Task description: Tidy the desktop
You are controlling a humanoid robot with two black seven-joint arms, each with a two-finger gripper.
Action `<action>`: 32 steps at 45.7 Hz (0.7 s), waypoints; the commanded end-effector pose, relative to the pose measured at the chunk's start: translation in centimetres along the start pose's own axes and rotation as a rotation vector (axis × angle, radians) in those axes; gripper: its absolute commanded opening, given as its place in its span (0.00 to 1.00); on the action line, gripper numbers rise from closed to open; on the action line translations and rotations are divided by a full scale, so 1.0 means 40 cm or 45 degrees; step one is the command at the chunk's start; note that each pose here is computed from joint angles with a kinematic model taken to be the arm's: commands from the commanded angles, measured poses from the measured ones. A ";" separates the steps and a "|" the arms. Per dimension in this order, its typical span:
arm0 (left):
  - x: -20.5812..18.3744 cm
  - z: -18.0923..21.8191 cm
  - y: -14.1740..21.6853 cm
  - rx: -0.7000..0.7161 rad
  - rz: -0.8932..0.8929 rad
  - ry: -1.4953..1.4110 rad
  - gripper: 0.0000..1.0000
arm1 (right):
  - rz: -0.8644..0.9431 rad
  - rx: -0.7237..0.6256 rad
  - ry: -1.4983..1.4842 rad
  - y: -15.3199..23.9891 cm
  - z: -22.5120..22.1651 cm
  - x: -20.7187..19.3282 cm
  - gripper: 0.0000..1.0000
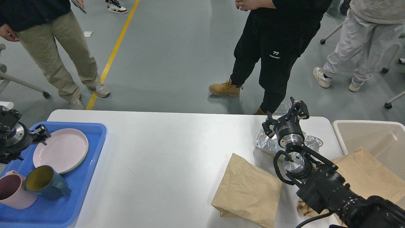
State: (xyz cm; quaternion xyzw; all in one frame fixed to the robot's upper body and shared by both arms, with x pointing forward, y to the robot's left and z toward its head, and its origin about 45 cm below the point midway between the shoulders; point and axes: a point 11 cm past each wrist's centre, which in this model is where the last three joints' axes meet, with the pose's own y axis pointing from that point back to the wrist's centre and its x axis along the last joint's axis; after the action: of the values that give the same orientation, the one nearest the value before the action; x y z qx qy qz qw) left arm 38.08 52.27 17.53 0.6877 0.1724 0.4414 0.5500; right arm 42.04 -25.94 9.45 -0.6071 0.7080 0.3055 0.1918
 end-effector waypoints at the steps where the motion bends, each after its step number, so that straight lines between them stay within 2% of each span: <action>1: -0.009 -0.004 -0.001 0.011 -0.037 -0.019 0.19 | 0.001 0.000 0.001 0.000 0.000 0.001 1.00; 4: -0.015 -0.004 -0.001 0.013 -0.060 -0.029 0.09 | 0.000 0.000 0.000 0.000 0.000 0.000 1.00; 5: -0.021 -0.006 -0.002 0.017 -0.083 -0.038 0.01 | 0.001 0.000 0.001 0.000 0.000 0.001 1.00; 6: -0.025 -0.004 -0.002 0.016 -0.097 -0.045 0.00 | 0.000 0.000 0.000 0.000 0.000 0.000 1.00; 16: -0.026 -0.003 0.001 0.012 -0.113 -0.052 0.00 | 0.000 0.000 0.000 0.000 0.000 0.000 1.00; 20: -0.020 -0.004 0.001 0.010 -0.096 -0.045 0.03 | 0.000 0.000 0.000 0.000 0.000 0.000 1.00; 24: -0.014 -0.003 0.003 0.001 -0.083 -0.038 0.14 | 0.000 0.000 0.000 0.000 0.000 0.000 1.00; 29: -0.006 0.005 0.004 -0.010 -0.041 -0.020 0.43 | 0.000 0.000 0.000 0.000 0.000 0.000 1.00; 32: -0.003 0.004 0.001 -0.008 -0.015 -0.010 0.49 | 0.000 0.000 0.000 0.000 0.000 0.000 1.00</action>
State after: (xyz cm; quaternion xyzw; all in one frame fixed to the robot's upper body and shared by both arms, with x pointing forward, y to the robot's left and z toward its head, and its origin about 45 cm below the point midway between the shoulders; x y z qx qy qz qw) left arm 37.87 52.00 17.55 0.6876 0.1808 0.4224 0.5622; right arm 42.04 -25.93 9.45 -0.6071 0.7080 0.3056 0.1919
